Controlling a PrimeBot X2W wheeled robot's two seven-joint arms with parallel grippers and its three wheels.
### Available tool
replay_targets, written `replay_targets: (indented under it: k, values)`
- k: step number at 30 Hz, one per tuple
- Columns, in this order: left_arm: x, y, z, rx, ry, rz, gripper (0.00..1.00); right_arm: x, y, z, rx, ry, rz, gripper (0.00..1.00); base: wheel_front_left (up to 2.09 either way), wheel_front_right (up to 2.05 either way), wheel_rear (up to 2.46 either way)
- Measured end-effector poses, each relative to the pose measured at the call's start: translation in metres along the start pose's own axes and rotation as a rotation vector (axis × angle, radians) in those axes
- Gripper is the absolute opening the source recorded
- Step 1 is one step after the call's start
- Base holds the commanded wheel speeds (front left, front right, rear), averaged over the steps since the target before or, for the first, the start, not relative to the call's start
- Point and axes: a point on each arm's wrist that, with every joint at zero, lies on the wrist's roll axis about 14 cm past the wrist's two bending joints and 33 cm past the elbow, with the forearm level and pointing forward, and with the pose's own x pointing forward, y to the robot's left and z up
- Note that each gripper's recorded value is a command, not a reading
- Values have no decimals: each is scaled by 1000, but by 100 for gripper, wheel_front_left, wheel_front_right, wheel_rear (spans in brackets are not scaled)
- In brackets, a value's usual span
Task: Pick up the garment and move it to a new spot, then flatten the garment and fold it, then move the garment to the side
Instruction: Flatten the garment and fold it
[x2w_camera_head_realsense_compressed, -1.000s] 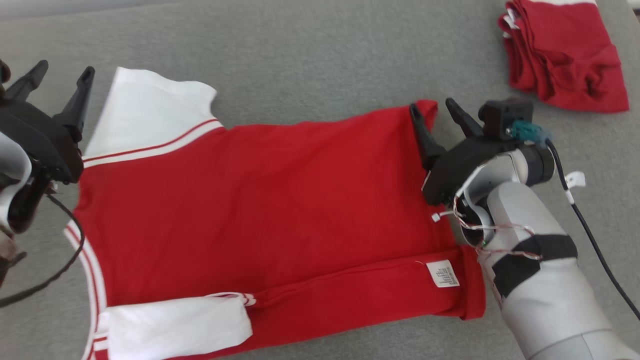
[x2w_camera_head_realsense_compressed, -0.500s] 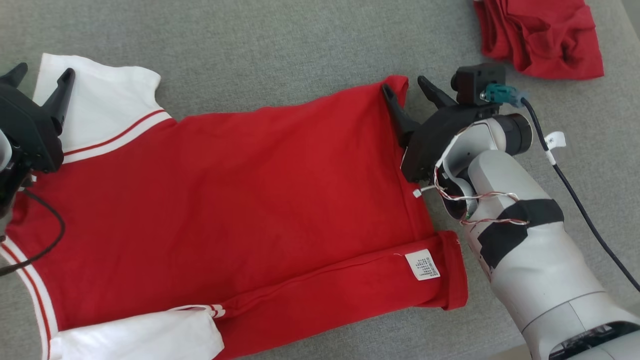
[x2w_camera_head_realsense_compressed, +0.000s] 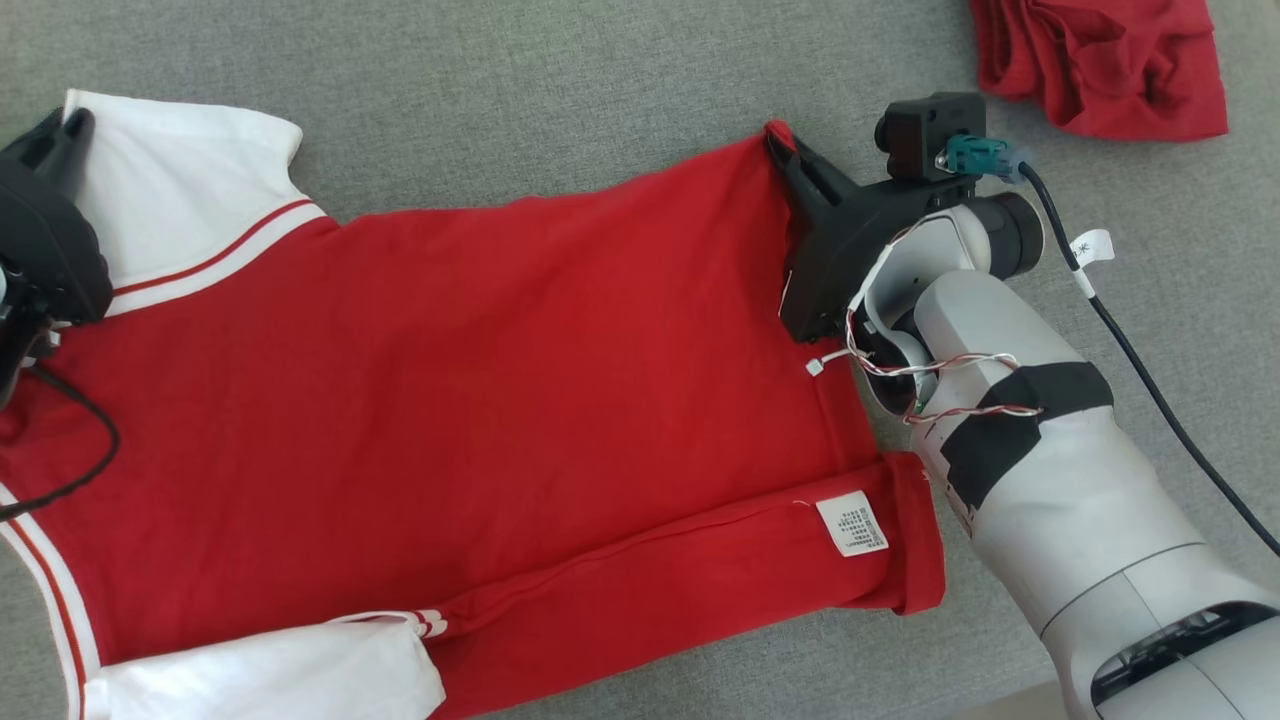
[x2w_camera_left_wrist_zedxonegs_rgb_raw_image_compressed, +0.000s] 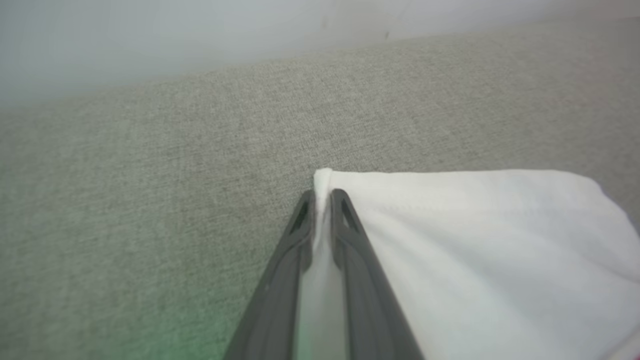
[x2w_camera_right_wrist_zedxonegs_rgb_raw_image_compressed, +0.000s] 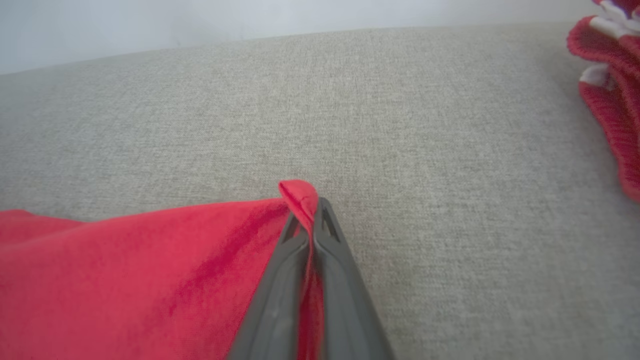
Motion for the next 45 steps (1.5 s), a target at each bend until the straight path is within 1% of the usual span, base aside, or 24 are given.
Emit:
replay_targets:
  k: [4,9,11,14,16,19,24,32,40,45]
  values:
    - [-2,-2,5,-4,-30,-8,0,2,0,8,-7,-34,-1,0,0,0,0]
    - [-15,-15,43,4,-181,-45,0,0,1,22,-17,-100,-8,0,0,0,0]
    - [-23,-20,56,20,-229,-61,0,-2,3,28,-26,-126,-4,0,0,0,0]
    - [-40,-24,75,14,-316,-74,0,-7,8,37,-36,-163,3,0,0,0,0]
    - [-53,-25,80,24,-352,-80,0,-11,13,39,-46,-177,11,0,0,0,0]
    - [-70,-31,82,10,-391,-99,0,-18,17,36,-61,-187,23,0,0,0,0]
    - [-100,-40,75,-12,-418,-125,0,-32,12,34,-68,-210,21,0,0,0,0]
    - [-147,-47,70,-55,-488,-135,0,-52,23,40,-60,-285,74,0,0,0,0]
    - [-180,-46,31,-89,-493,-77,0,-73,22,29,-47,-312,90,0,0,0,0]
    - [-192,-53,6,-134,-487,-61,0,-84,17,20,-37,-308,85,0,0,0,0]
